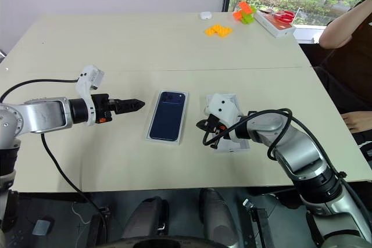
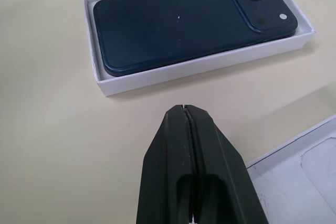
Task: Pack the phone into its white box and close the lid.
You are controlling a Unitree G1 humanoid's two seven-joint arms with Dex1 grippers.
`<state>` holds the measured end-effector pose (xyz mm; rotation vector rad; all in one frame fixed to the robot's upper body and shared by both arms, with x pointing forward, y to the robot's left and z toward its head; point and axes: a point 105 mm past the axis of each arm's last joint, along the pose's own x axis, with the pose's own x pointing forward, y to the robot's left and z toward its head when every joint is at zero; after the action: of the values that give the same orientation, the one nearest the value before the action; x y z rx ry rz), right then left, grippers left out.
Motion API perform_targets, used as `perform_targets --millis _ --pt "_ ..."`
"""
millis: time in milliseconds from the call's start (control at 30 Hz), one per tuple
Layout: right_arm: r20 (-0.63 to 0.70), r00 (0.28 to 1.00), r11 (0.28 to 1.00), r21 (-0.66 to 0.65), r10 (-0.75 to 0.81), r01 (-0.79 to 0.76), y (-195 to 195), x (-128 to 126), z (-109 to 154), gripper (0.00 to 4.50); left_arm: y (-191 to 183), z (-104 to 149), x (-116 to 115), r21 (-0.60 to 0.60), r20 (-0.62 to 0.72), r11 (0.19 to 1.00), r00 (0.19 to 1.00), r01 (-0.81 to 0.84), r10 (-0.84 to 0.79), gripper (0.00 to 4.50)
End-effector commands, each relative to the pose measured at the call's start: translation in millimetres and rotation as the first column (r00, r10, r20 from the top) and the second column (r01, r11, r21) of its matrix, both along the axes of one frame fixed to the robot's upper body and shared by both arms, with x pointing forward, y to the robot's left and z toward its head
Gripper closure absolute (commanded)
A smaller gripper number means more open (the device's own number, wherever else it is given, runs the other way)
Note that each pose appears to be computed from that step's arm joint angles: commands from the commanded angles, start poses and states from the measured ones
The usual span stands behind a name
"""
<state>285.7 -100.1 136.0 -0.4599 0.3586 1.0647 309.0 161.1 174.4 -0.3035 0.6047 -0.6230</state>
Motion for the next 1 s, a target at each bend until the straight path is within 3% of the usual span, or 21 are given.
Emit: perform_targets --millis 33,167,233,300,833,933,1000 --pt "0.038 0.999 1.000 0.014 0.020 -0.020 4 0 9 4.50 2 12 0 -0.012 0.047 1.000 0.999 -0.003 0.004 0.04" --pt "0.038 0.999 1.000 0.014 0.020 -0.020 4 0 9 4.50 2 12 0 -0.012 0.047 1.000 0.999 -0.003 0.004 0.04" --pt "0.038 0.995 0.996 0.024 -0.089 0.088 7 16 6 4.50 33 -21 7 0.207 0.196 0.963 0.972 -0.173 0.132 0.04" --pt "0.038 0.989 0.990 0.023 -0.141 0.140 9 24 5 4.50 42 -31 4 0.300 0.298 0.931 0.947 -0.210 0.118 0.04" --pt "0.043 0.986 0.987 0.016 -0.161 0.161 11 28 5 4.50 43 -34 2 0.307 0.379 0.932 0.923 -0.192 0.066 0.04" --pt "0.027 0.984 0.984 -0.007 -0.177 0.177 17 30 -2 4.50 28 -43 -2 0.378 0.373 0.920 0.927 -0.107 -0.046 0.90" --pt "0.027 0.983 0.983 -0.019 -0.180 0.181 19 31 -5 4.50 21 -45 -4 0.393 0.369 0.917 0.925 -0.071 -0.086 1.86"
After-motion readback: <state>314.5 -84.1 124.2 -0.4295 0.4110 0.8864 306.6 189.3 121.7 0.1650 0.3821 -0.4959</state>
